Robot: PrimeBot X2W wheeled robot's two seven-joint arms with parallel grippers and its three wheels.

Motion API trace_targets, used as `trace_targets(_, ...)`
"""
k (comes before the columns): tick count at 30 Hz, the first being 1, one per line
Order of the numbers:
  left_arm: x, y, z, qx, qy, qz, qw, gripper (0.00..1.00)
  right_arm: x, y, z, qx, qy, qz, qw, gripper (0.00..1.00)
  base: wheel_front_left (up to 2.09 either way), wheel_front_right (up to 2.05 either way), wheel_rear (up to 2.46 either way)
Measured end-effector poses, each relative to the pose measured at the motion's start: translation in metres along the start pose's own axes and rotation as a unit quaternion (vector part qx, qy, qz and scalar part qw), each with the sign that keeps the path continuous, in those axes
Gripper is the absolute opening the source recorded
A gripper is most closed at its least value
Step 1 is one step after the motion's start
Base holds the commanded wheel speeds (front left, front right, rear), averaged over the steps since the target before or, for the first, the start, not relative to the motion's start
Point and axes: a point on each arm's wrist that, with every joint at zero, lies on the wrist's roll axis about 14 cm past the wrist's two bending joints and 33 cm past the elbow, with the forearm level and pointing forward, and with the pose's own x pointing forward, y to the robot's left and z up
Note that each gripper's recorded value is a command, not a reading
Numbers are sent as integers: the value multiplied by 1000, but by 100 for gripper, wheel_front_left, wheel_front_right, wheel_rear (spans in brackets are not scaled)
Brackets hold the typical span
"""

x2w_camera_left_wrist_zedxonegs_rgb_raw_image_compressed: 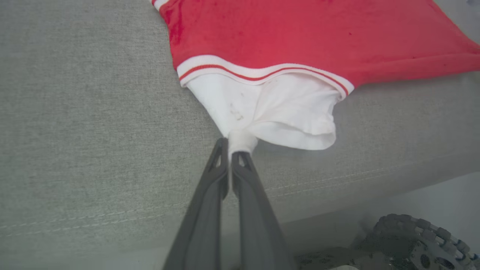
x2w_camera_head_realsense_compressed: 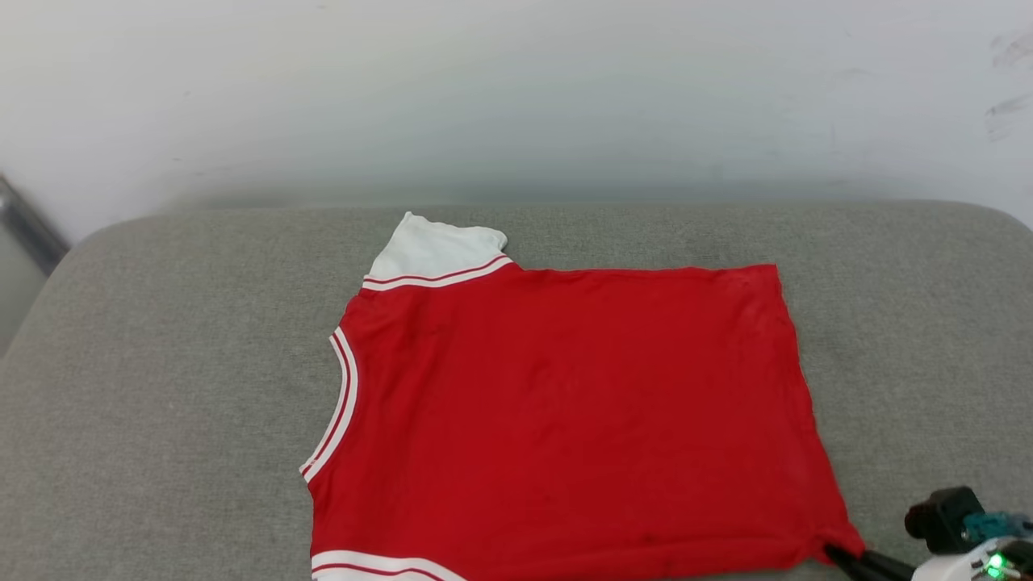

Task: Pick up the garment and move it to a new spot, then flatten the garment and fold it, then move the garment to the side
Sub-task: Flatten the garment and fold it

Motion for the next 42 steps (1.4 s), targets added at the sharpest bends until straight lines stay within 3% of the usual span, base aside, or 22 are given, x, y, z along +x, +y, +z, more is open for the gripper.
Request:
trace_targets(8,0,2,-6,9,16,-3,1000,0,-7,8,-8,10,12,3,1000,0,0,0,0)
trace_targets(22,83,-3,123,118,-110,-53,986,0,16,-7,70,-20,-54,-15,998,0,0,0,0)
trace_targets(28,122,-1,155,156,-114,-69,979,0,33,-24,86,-16,-51,-28,998,0,0,0,0)
trace_targets(34,163,9,152,180,-75,-74,978,0,56,-33,71,-5,-1,-28,1000,0,0,0,0)
trace_targets(42,200,29,100,180,18,-72,981,0,84,-45,40,9,58,-32,998,0,0,0,0)
